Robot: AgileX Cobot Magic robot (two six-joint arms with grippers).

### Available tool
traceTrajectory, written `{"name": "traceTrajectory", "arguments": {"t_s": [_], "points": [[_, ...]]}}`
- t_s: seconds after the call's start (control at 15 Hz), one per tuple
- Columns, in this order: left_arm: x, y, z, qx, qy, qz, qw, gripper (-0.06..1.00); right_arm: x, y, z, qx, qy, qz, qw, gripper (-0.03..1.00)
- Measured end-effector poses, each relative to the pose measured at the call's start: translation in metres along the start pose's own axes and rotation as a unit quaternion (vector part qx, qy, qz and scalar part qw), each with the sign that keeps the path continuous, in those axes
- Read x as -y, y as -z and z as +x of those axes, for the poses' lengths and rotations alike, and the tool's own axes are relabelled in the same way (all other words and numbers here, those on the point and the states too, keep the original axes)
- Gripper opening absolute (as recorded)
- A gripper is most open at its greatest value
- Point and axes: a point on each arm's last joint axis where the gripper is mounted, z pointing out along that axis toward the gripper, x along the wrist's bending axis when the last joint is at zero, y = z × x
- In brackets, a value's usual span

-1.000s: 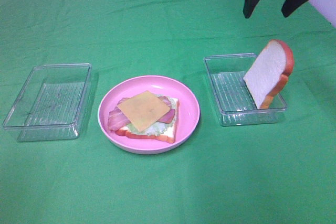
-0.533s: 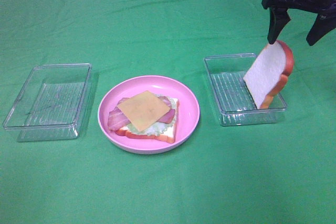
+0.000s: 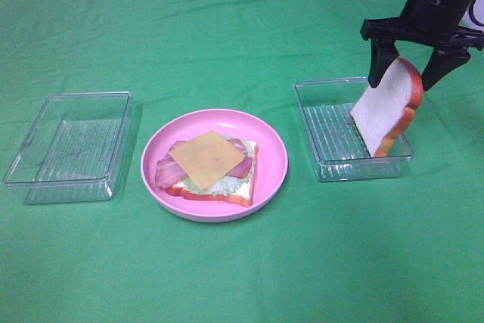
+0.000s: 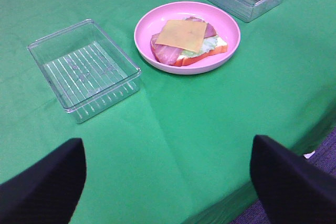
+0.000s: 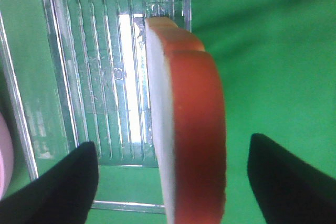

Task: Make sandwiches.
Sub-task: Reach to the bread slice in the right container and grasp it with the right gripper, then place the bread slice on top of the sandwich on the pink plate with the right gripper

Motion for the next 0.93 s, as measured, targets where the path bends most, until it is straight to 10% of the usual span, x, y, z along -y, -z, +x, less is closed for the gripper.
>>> {"name": "traceTrajectory", "arguments": {"t_s": [0.4,0.93], "points": [[0.0,0.0,0.0,0.0,0.0,-0.001,1.0,0.8,0.001,-0.003,0.0,0.0,-0.001,0.007,1.0,0.2],[0.0,0.0,0.0,0.0,0.0,-0.001,1.0,0.8,0.014,0.047,0.019,-0.07,0.013,-0.044,0.996,0.2]]}}
